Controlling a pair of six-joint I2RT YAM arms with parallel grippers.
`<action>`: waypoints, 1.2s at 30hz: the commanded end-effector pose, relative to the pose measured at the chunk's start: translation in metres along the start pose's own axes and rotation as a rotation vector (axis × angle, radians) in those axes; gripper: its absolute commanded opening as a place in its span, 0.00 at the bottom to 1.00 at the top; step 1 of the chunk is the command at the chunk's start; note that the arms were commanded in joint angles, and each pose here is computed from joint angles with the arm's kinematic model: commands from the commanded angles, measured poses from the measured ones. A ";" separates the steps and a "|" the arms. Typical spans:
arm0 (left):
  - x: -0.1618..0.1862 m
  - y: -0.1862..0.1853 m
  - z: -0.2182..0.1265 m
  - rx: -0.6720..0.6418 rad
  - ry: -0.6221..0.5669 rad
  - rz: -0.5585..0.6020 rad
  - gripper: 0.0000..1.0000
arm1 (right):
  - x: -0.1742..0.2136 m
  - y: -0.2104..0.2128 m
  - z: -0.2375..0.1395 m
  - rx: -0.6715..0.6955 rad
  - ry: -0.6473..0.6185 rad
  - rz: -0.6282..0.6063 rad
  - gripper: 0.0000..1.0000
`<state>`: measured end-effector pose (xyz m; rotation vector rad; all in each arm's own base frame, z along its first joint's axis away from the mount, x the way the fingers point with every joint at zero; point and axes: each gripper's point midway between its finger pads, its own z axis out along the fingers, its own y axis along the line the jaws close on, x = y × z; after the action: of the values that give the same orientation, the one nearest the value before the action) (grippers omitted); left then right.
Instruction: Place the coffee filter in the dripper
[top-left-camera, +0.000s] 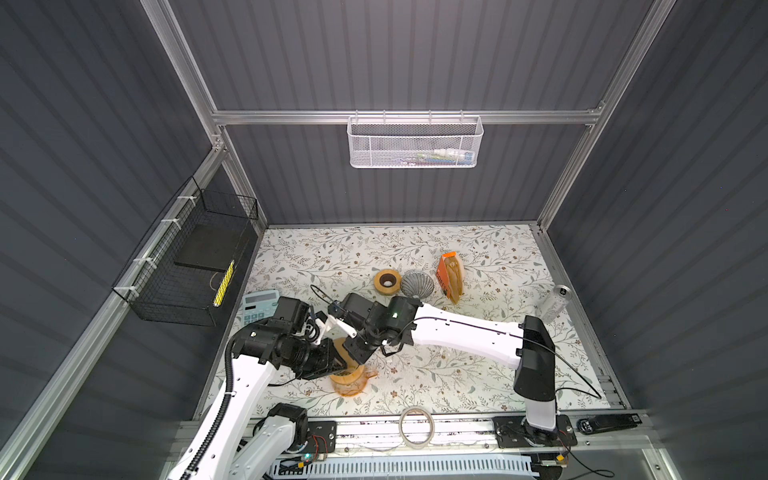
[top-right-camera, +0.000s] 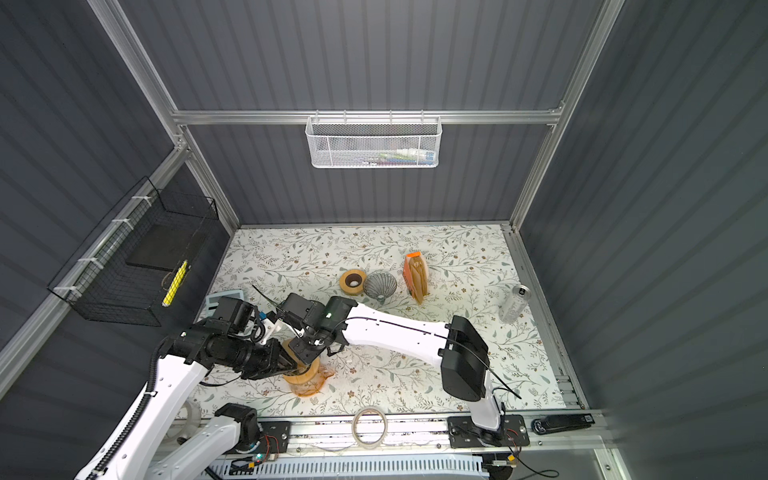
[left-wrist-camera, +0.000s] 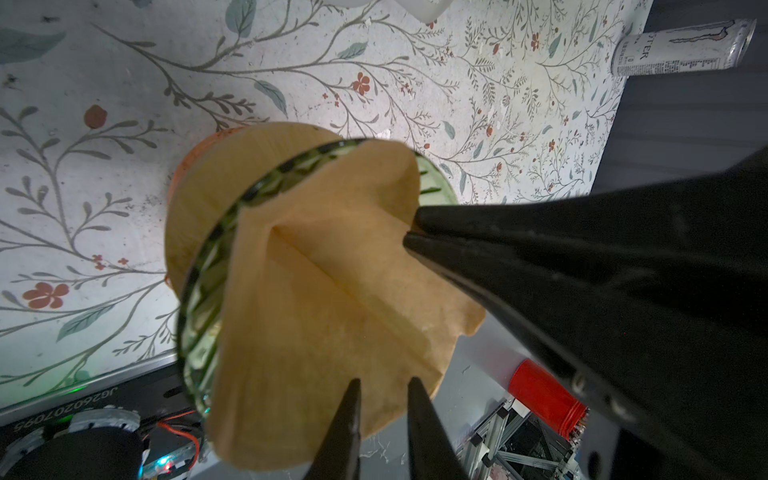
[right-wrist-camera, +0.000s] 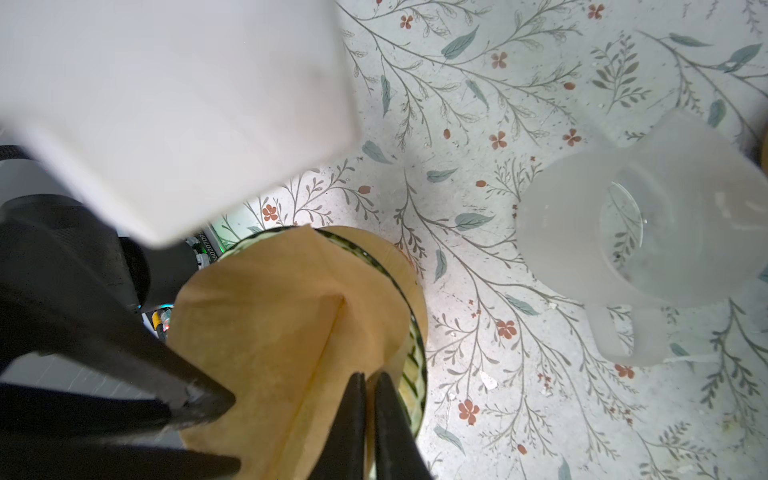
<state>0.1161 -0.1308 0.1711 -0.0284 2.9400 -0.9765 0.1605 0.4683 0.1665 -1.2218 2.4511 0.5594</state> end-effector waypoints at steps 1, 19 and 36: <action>0.014 0.001 0.002 0.015 0.049 0.005 0.22 | -0.003 -0.001 0.004 -0.005 -0.003 0.013 0.11; 0.008 0.001 -0.003 -0.006 0.016 0.029 0.23 | -0.007 -0.001 0.002 -0.009 -0.009 0.020 0.13; -0.005 -0.011 -0.014 0.007 -0.039 0.050 0.24 | -0.019 -0.001 -0.026 -0.002 -0.076 0.016 0.25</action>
<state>0.1179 -0.1306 0.1808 0.0109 2.9132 -0.9689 0.1636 0.4688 0.1700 -1.2077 2.4466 0.5713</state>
